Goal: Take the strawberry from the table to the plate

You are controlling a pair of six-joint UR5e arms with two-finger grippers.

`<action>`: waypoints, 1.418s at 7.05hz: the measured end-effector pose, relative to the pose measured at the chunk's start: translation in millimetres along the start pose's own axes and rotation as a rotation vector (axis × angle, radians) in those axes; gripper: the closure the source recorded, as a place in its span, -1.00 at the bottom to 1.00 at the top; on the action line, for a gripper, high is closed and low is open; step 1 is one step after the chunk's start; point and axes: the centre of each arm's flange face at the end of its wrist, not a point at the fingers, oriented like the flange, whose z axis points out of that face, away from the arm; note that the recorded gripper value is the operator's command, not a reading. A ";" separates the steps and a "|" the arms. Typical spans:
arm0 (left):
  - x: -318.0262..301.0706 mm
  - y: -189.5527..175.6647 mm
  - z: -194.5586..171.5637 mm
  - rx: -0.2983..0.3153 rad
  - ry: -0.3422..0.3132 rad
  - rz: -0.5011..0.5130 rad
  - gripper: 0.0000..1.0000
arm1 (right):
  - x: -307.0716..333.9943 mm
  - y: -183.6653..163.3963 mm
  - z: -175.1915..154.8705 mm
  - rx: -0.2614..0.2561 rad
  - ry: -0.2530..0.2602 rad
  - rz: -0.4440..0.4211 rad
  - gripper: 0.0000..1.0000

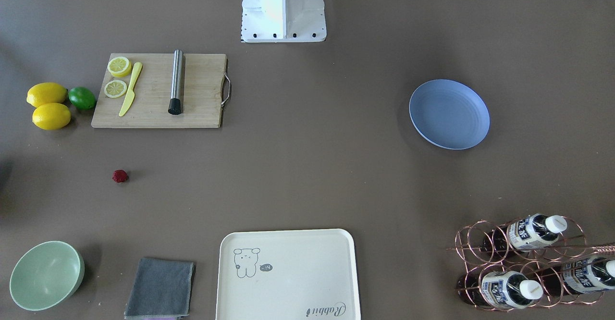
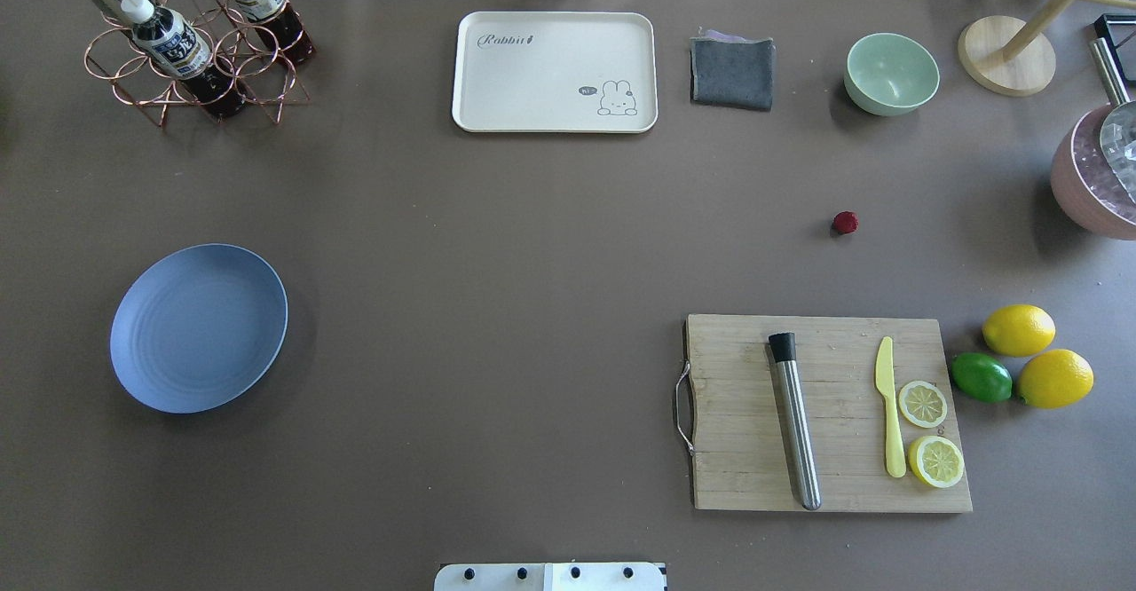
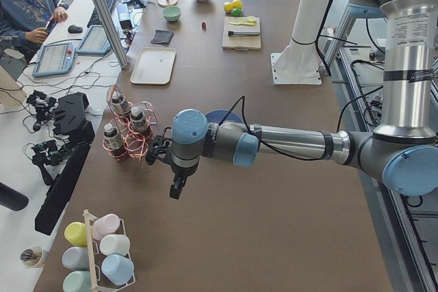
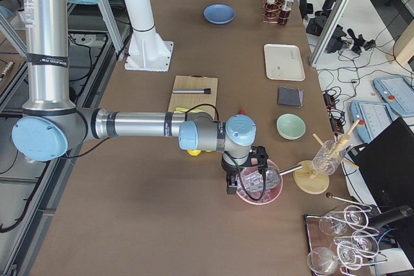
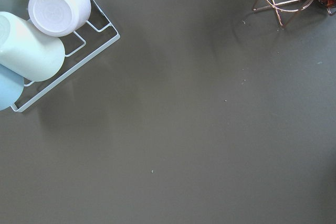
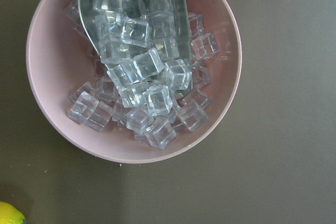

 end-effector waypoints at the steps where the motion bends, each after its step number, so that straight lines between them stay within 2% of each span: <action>1: 6.4 -2.8 -1.3 0.017 0.056 0.012 -0.96 | -0.8 -1.0 -0.8 0.002 0.000 -0.002 -0.99; 2: 15.2 -8.1 -5.1 0.045 0.101 0.028 -0.95 | -4.0 -3.7 -4.2 0.009 -0.001 -0.008 -0.99; 4: 45.9 -30.7 -2.8 0.092 0.142 0.064 -0.97 | -31.0 -13.2 -24.2 0.050 0.000 -0.057 -0.99; 5: 61.9 -32.5 12.9 0.087 0.161 0.063 -0.96 | -53.4 -19.7 -34.2 0.070 0.000 -0.081 -0.99; 8: 127.6 -17.8 109.9 0.042 0.137 -0.004 -0.95 | -105.3 -32.3 -37.1 0.085 0.022 -0.085 -0.99; 10: 157.3 3.4 168.7 0.041 0.200 -0.033 -0.95 | -109.1 -31.6 -34.4 0.102 0.022 -0.098 -0.99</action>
